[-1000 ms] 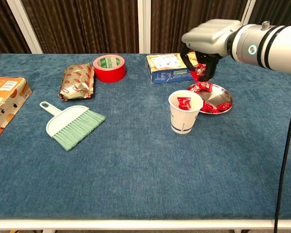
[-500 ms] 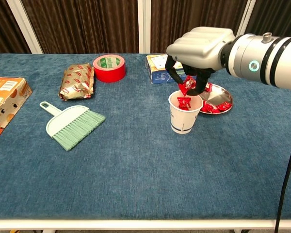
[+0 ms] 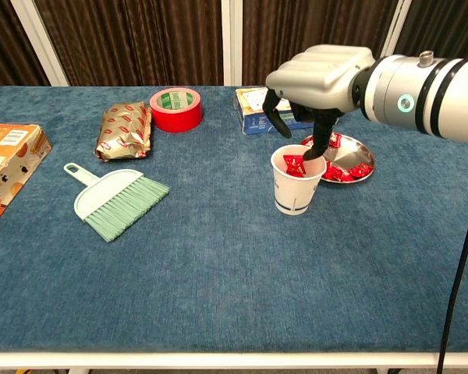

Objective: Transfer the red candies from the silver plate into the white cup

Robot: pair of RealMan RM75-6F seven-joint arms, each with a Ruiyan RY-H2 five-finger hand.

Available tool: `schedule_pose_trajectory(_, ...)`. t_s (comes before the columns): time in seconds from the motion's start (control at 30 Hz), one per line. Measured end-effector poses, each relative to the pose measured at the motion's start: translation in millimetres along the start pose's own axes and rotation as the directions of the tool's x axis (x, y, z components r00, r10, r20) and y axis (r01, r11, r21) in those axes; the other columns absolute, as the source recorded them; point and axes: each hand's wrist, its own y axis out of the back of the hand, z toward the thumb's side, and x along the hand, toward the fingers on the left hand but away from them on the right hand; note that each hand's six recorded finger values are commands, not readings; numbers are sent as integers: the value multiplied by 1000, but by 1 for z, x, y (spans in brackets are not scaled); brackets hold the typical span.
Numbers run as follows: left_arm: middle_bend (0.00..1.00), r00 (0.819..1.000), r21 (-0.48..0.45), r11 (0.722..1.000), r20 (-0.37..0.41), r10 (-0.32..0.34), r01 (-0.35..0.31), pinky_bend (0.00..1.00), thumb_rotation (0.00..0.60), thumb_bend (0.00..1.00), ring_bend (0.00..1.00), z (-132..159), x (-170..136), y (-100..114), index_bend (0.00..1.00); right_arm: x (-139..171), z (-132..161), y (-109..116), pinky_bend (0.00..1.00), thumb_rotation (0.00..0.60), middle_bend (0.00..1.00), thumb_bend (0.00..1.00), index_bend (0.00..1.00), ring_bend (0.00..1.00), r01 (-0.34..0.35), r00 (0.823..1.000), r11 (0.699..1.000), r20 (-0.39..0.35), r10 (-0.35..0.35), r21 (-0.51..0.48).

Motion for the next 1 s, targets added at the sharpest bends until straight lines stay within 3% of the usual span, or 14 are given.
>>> schedule_pose_trajectory(0.2,164,1000,-2,1000,1,-6,6,187,599,103,58,0,0,-2,146,0,-30,2,1000,600,1000,100,548,1000,10,996,1000,86,-10,-2)
schedule_pose_trajectory(0.53,164,1000,0,1000,4,-7,7,188,599,102,58,1,0,-2,147,-34,-80,-38,1000,600,1000,101,529,1000,-94,969,994,224,103,-49)
schedule_pose_trajectory(1.0,164,1000,0,1000,-4,-5,5,187,598,102,58,-1,0,-1,147,-80,-87,-76,1000,600,1000,103,459,1000,-199,954,979,218,203,-40)
